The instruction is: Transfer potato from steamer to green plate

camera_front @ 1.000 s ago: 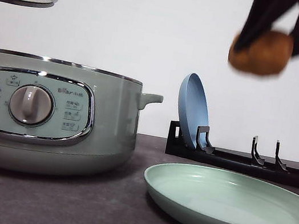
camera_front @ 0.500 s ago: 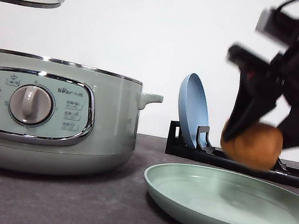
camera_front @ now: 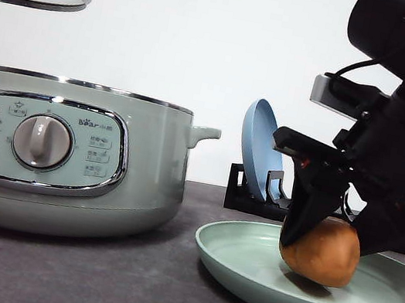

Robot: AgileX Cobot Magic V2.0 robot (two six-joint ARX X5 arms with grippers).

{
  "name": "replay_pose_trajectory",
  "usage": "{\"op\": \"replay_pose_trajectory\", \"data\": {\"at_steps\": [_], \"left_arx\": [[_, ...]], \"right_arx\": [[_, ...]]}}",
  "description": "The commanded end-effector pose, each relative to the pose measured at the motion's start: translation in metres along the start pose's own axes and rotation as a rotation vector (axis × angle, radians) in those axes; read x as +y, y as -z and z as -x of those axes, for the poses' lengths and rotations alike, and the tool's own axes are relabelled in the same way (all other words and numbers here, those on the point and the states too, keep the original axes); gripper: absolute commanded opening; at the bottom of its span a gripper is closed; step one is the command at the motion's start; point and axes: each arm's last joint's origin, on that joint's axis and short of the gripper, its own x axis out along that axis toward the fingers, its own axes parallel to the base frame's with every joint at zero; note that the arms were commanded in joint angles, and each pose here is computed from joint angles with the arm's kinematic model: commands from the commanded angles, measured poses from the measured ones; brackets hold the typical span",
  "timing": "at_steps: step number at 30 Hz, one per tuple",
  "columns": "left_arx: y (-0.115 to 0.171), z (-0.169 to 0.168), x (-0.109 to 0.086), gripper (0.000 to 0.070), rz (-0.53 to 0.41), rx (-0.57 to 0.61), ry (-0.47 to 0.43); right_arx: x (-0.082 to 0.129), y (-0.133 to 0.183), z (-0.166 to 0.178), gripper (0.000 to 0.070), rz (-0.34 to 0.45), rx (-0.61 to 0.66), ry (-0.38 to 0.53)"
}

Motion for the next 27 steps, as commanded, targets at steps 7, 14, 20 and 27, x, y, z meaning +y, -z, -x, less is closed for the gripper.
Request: {"op": "replay_pose_trajectory", "data": {"at_steps": [7, 14, 20, 27], "left_arx": [[-0.007, 0.008, -0.009, 0.0009, -0.034, -0.071, 0.027], [-0.007, 0.008, -0.023, 0.0009, -0.082, -0.07, 0.074], [-0.009, 0.002, -0.037, 0.0008, -0.124, -0.06, 0.141], [-0.018, -0.021, -0.053, 0.0008, -0.167, -0.028, 0.177]], "right_arx": [[0.002, 0.0, -0.002, 0.0481, -0.005, 0.005, -0.003], [0.005, -0.007, 0.006, 0.0532, 0.02, -0.035, -0.017], [0.011, -0.023, 0.031, 0.0553, 0.056, -0.125, -0.016], [0.019, -0.042, 0.08, 0.0553, 0.113, -0.255, -0.051]]}}
